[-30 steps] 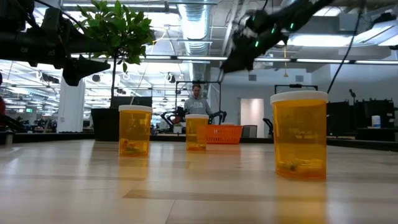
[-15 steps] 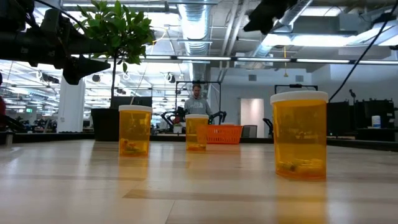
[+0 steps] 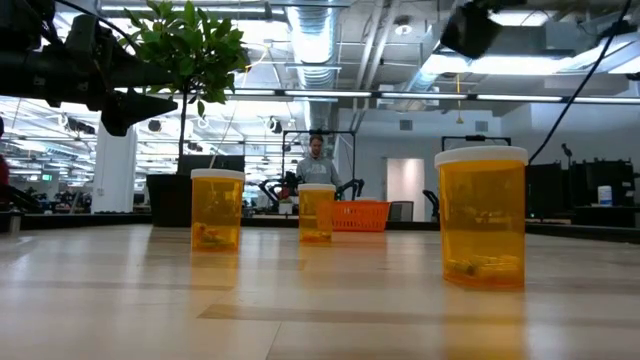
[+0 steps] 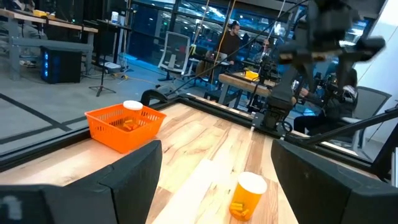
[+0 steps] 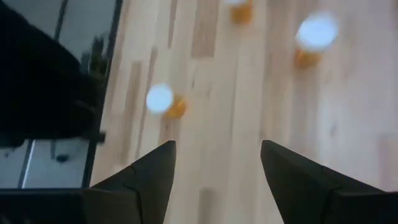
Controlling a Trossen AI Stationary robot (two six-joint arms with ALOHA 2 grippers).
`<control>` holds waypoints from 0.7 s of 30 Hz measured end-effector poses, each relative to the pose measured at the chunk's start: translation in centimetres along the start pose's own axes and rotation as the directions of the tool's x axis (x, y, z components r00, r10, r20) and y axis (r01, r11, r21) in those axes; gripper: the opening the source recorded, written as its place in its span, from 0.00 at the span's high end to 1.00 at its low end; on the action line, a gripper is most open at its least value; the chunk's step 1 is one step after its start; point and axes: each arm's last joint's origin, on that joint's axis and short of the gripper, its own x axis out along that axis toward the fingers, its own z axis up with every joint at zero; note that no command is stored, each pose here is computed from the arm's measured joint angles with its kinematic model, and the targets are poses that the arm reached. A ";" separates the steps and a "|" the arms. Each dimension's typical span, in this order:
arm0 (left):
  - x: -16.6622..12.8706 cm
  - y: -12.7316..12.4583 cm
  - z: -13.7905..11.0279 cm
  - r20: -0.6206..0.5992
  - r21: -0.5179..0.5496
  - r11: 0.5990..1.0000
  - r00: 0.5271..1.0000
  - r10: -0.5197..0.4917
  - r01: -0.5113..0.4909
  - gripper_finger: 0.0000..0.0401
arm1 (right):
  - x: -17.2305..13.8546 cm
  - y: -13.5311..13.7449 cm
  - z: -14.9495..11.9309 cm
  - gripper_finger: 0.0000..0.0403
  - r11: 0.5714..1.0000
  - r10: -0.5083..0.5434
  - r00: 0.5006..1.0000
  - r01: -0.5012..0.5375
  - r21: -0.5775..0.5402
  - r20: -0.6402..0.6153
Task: Pick and place pill bottles into a basket
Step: Put the orange pill bottle into the orange bin
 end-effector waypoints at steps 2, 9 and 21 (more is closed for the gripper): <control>0.0 0.0 0.0 0.000 0.000 1.000 1.000 0.000 0.000 0.27 | 1.3 1.0 -0.5 0.43 1.000 -0.004 1.000 0.004 0.019 -0.024; 0.0 0.0 0.0 0.000 0.000 1.000 1.000 0.000 0.000 0.27 | 6.3 5.4 -2.6 0.43 0.997 -0.048 0.996 0.043 0.067 0.076; 0.0 0.0 0.0 0.000 0.000 1.000 1.000 0.000 0.000 0.27 | 11.9 9.9 -9.6 0.43 0.905 -0.408 0.878 0.353 0.239 0.248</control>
